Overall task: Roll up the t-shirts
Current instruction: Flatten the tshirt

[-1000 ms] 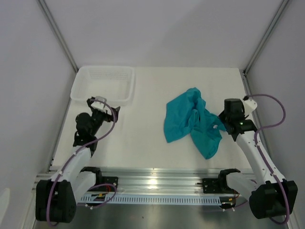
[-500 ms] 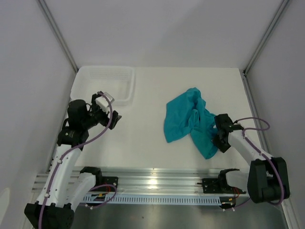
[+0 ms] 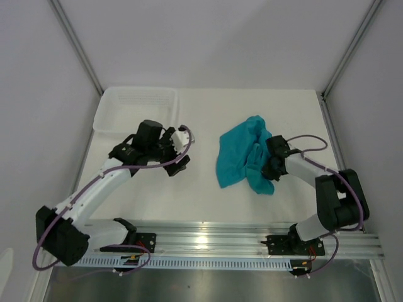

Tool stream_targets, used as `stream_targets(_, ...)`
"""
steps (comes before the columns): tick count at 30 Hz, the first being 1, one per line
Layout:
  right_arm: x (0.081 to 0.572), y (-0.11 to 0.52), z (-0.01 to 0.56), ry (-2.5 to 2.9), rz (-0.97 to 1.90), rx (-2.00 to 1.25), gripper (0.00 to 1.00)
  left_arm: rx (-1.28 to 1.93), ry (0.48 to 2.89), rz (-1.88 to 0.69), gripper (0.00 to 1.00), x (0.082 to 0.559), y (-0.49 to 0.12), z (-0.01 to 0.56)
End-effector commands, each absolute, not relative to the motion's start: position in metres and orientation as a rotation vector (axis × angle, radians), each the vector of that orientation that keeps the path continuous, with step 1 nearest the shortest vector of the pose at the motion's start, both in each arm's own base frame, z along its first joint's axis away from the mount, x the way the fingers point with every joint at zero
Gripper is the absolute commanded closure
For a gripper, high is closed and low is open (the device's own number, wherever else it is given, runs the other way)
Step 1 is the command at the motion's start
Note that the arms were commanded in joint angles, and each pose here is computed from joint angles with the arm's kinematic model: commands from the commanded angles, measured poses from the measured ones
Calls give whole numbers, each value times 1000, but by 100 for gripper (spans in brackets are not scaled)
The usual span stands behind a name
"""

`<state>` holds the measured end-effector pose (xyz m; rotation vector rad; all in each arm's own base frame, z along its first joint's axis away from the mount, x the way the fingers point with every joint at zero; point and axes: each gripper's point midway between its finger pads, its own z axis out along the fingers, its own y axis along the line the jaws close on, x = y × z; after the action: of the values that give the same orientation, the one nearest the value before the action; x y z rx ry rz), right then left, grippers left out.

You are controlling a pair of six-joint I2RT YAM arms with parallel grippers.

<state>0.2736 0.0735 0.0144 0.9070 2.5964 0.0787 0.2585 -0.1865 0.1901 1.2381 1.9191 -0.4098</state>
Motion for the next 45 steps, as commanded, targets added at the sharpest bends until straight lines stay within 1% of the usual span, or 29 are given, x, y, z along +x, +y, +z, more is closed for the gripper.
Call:
stream_targets(1,297,136,19,2670,318,669,100,1336,1870,-345,9,279,-210,186)
stream_targets(2,305,151,24,2672,341,610,100,1387,1911,-330,10,284,-216,164)
stream_targets(5,305,164,30,2691,402,580,100,1533,1857,-307,11,291,-244,139)
stream_targets(11,280,135,33,2671,275,657,100,1784,1646,-308,12,293,-292,117)
stream_targets(12,272,128,33,2661,274,677,100,1847,1628,-293,12,293,-294,103)
stream_targets(14,267,127,35,2641,305,700,100,1892,1613,-287,13,296,-298,96)
stream_targets(15,264,128,36,2625,331,694,100,1919,1629,-275,14,300,-298,83)
stream_targets(18,259,127,41,2616,350,692,100,1911,1641,-206,16,319,-304,81)
stream_targets(23,261,117,48,2593,335,704,100,1982,1674,-241,17,316,-311,55)
stream_targets(33,265,106,64,2537,356,732,100,2100,1754,-180,16,314,-294,17)
stream_targets(34,264,107,64,2541,360,731,100,2095,1757,-172,18,316,-294,15)
stream_targets(35,264,106,65,2539,361,732,100,2082,1758,-164,21,319,-296,15)
stream_targets(36,265,104,66,2533,363,738,100,2075,1787,-158,27,320,-295,9)
stream_targets(37,265,103,68,2530,366,734,100,2064,1798,-164,47,321,-297,12)
stream_targets(38,263,101,69,2534,366,739,100,2053,1813,-160,62,322,-296,12)
stream_targets(39,265,100,76,2514,382,740,100,2026,1847,-128,82,326,-293,12)
stream_targets(40,266,92,80,2500,375,762,100,1996,1863,-98,99,331,-290,14)
stream_targets(42,262,82,89,2496,352,783,100,1889,1911,-48,99,347,-278,23)
stream_targets(43,267,72,108,2441,346,787,100,1798,1905,-4,99,358,-271,47)
stream_targets(45,258,56,123,2424,265,810,100,1631,1955,-10,99,371,-248,78)
